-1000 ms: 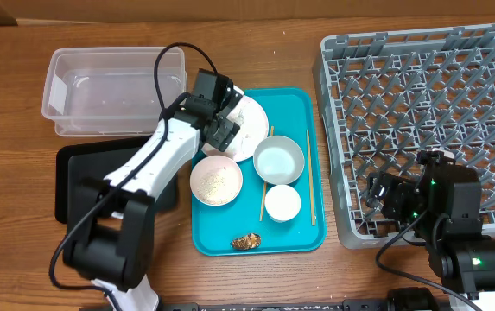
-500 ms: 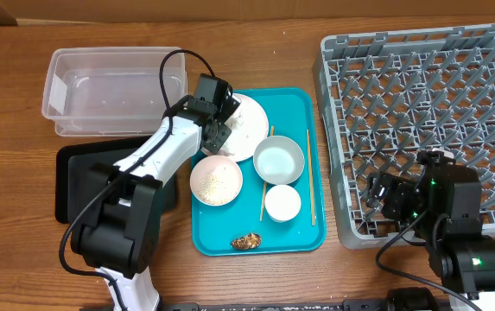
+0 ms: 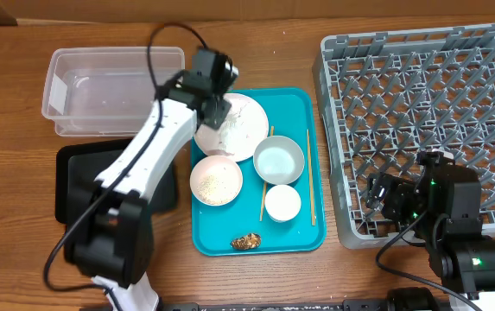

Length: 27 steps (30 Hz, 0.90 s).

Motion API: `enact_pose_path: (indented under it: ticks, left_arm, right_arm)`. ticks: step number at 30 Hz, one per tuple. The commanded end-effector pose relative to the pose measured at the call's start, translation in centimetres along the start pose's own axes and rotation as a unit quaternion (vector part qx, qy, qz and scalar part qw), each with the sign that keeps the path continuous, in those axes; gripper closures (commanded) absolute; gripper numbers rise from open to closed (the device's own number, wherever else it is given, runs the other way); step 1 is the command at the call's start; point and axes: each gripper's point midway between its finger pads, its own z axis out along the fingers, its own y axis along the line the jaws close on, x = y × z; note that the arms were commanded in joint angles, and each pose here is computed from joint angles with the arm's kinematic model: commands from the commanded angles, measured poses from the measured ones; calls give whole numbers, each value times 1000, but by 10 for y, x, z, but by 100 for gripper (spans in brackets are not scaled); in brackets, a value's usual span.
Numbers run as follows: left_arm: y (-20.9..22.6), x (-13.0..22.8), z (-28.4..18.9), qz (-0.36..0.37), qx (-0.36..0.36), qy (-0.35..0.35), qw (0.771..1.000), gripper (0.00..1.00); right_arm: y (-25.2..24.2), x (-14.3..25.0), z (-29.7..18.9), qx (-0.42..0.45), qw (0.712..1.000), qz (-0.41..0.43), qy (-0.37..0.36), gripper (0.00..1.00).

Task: Sort waste into correct bins and load items into the dishwasher
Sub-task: 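Carry the red wrapper with the left gripper into the clear bin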

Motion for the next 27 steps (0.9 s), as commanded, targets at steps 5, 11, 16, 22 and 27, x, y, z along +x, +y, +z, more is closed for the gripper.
enact_pose_path:
  ticks: [5, 11, 16, 22, 27]
  left_arm:
    - [86, -25, -62, -155, -56, -82, 983, 96]
    - [128, -4, -51, -253, -58, -73, 963, 67]
    - [101, -19, -50, -252, 45, -95, 962, 46]
    - [45, -35, -50, -212, 122, -94, 965, 30]
    - [-7, -38, -29, -169, 151, -64, 972, 20]
  right_arm:
    - [3, -10, -8, -3, 1000, 2, -18, 0]
    - [3, -10, -8, -3, 1000, 2, -18, 0]
    - [3, -10, -8, -3, 1000, 2, -18, 0]
    - [3, -10, -8, -3, 1000, 2, -18, 0]
    - [3, -10, -8, -3, 1000, 2, -18, 0]
